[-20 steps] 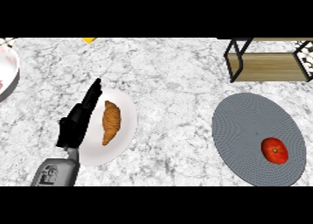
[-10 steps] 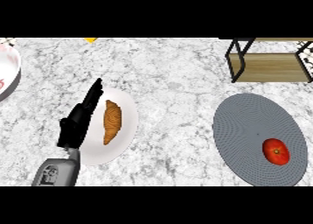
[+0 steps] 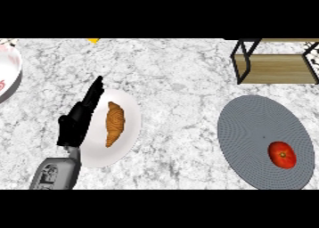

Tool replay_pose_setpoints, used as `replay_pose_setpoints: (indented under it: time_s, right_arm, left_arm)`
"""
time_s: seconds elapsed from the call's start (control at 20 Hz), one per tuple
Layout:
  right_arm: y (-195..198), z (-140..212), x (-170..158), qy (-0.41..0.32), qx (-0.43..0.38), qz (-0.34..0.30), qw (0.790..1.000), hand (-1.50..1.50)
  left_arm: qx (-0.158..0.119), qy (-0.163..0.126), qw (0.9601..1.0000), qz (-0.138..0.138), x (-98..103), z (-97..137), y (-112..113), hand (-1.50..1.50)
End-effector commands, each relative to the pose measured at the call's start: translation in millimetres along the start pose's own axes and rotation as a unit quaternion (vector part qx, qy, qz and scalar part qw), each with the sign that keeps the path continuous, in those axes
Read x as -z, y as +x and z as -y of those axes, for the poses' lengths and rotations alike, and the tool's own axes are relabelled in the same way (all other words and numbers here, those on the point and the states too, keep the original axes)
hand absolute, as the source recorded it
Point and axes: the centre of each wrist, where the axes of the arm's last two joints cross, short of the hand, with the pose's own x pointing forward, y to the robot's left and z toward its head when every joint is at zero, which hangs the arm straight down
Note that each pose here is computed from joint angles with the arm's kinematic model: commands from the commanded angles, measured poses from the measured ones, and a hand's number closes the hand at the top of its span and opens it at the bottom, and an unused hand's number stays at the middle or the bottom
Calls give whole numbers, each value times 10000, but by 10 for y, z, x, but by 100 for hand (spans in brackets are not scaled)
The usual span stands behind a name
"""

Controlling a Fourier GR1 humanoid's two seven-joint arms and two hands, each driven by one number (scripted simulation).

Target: Pick the bell pepper from the placemat and place it in the tiered shelf

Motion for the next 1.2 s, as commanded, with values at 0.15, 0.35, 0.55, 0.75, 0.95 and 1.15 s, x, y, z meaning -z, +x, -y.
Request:
replay_pose_setpoints:
  time_s: [0.15, 0.35, 0.55, 0.75, 0.95, 1.15]
  right_arm:
    - [-224, -62, 166, -122, 850, -208, 9961, 150]
    - [-445, -110, 222, -201, 855, -107, 9961, 150]
    - [-589, -122, 237, -99, 751, -147, 9970, 150]
    - [-666, -80, 260, -546, -598, -945, 9922, -150]
    - [-864, -53, 246, -503, -672, -1150, 9898, -150]
    - [-916, 160, 347, -568, 51, -1244, 9906, -150]
  left_arm:
    - [17, -50, 10000, 19, 20, 74, -1, 0]
    - [8, -11, 10000, -13, -15, 103, -44, 0]
    - [-4, -49, 10000, -7, 43, 61, 14, 0]
    - [-40, -4, 10000, -87, -59, 112, -31, 0]
    - [38, 14, 10000, 24, -57, 83, 124, 0]
    - [11, 0, 10000, -44, -128, -164, -87, 0]
